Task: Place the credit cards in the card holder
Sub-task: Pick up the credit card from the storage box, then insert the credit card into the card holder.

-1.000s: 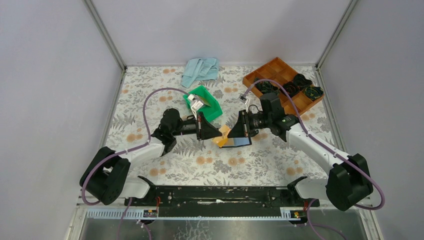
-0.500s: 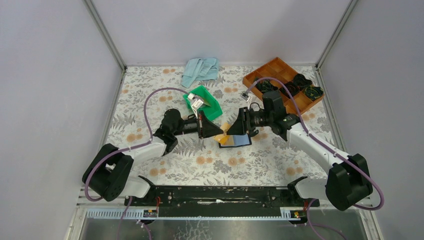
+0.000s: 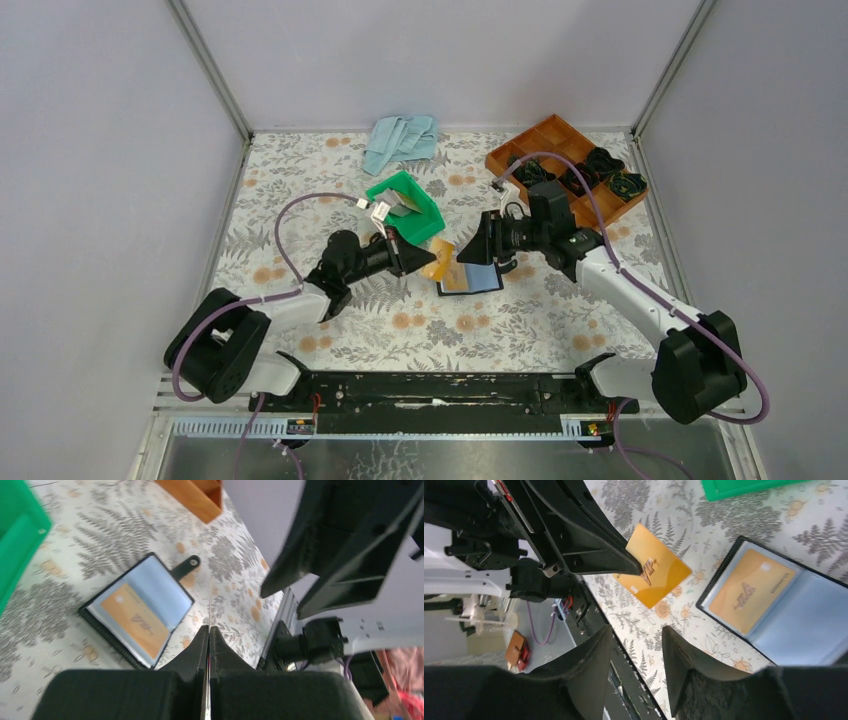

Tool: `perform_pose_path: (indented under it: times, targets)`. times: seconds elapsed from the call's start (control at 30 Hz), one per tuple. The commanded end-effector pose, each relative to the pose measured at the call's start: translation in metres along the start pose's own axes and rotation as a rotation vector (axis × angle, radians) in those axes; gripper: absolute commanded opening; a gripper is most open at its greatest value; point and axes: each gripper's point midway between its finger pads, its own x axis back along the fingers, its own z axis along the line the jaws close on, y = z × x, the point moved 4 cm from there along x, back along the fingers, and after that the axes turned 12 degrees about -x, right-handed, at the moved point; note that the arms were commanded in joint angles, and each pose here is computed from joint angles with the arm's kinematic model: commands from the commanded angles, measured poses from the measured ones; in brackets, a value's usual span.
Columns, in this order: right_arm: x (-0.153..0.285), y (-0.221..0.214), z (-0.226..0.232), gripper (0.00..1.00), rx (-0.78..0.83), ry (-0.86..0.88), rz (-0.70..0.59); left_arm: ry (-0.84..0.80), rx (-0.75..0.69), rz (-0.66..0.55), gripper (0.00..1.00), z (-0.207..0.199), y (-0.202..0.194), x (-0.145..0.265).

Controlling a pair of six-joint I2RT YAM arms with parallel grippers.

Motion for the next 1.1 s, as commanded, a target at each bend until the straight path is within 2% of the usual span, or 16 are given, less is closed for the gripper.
perform_pose_path:
  times: [0.0, 0.2, 0.4, 0.5, 0.67, 0.77, 0.9, 1.07]
  targets:
    - [0.010, 0.012, -0.006, 0.49, 0.033, -0.107, -0.115, 0.193, 0.095, -0.138, 0.00, 0.021, 0.008, 0.003]
    - [0.014, 0.019, -0.036, 0.50, 0.010, -0.294, -0.219, 0.338, 0.172, -0.197, 0.00, 0.027, -0.002, 0.000]
    - [0.010, 0.019, -0.075, 0.44, -0.045, -0.460, -0.266, 0.357, 0.242, -0.219, 0.00, 0.013, -0.011, -0.023]
    - [0.004, 0.012, -0.093, 0.39, -0.080, -0.519, -0.249, 0.383, 0.268, -0.200, 0.00, 0.008, -0.021, -0.034]
    - [0.000, 0.003, -0.116, 0.14, -0.114, -0.584, -0.249, 0.418, 0.312, -0.192, 0.00, 0.004, -0.043, -0.043]
    - [0.000, 0.000, -0.125, 0.05, -0.123, -0.616, -0.253, 0.440, 0.331, -0.197, 0.00, 0.006, -0.050, -0.046]
    - [0.000, -0.001, -0.132, 0.00, -0.130, -0.644, -0.262, 0.464, 0.344, -0.207, 0.00, 0.007, -0.059, -0.050]
    - [-0.001, -0.002, -0.141, 0.00, -0.141, -0.677, -0.263, 0.506, 0.351, -0.230, 0.00, 0.012, -0.062, -0.057]
